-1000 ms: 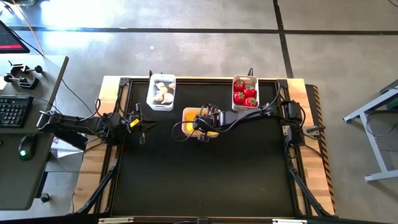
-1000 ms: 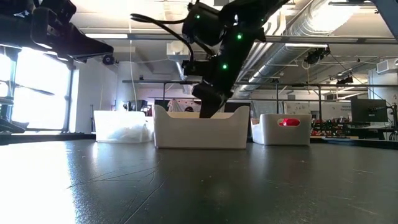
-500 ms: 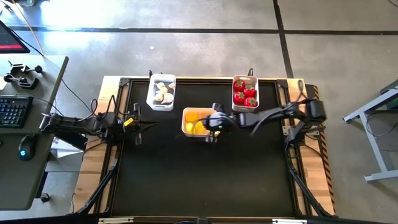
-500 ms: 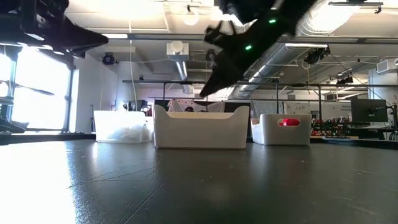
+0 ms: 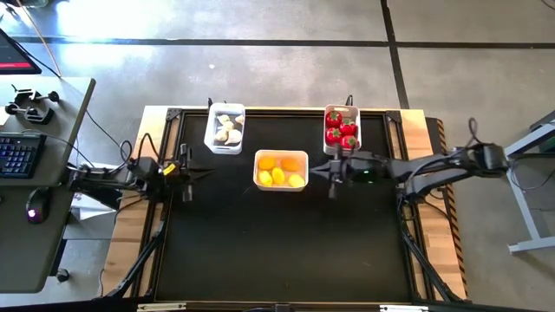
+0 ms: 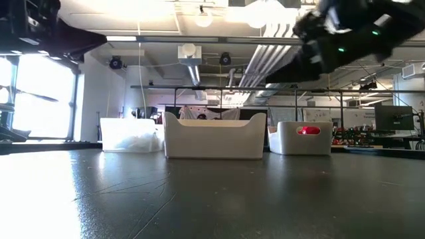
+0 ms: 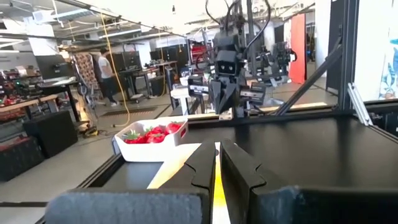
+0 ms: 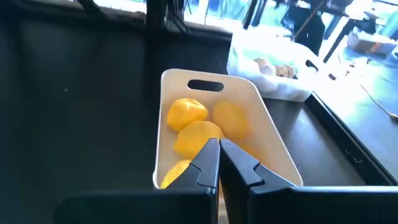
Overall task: Sort produce into baskets
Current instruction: Return to Home Position
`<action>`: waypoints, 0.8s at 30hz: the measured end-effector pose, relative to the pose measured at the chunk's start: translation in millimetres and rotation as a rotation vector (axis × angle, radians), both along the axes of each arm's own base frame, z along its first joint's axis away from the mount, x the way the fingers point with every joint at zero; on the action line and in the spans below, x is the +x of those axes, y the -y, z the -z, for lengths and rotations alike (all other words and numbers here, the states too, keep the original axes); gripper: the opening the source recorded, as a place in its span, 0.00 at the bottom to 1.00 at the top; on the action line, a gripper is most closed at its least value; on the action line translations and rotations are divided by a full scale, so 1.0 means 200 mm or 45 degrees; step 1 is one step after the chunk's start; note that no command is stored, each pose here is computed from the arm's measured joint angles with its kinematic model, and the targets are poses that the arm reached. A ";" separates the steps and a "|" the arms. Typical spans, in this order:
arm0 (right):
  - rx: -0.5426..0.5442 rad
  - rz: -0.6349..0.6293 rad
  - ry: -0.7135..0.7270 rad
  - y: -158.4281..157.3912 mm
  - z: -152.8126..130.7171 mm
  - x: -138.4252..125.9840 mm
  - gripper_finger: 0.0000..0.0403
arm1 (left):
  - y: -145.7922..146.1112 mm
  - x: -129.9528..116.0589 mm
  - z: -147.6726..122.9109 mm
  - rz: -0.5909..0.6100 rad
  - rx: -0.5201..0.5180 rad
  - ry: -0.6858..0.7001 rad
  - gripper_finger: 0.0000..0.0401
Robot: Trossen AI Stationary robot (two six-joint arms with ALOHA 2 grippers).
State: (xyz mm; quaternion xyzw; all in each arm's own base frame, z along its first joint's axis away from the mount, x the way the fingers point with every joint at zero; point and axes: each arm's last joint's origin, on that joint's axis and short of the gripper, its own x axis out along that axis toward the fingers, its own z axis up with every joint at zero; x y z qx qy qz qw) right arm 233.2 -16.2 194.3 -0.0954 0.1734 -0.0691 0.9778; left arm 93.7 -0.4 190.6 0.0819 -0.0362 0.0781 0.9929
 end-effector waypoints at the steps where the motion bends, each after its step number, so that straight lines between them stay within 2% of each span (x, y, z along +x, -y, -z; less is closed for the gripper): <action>1: 0.006 -0.008 0.024 0.00 0.01 -0.04 0.00 | 0.00 -0.01 0.00 0.000 -0.001 0.006 0.02; 8: -0.030 0.032 0.157 0.03 0.04 -0.25 0.00 | 0.00 0.01 0.08 -0.015 -0.011 -0.002 0.02; 17: -0.034 0.047 0.373 0.05 0.15 -0.46 0.00 | 0.00 0.01 0.07 -0.028 -0.042 0.013 0.02; 24: -0.017 -0.036 0.423 0.05 0.14 -0.52 0.00 | -0.01 0.01 0.08 -0.062 -0.051 0.002 0.02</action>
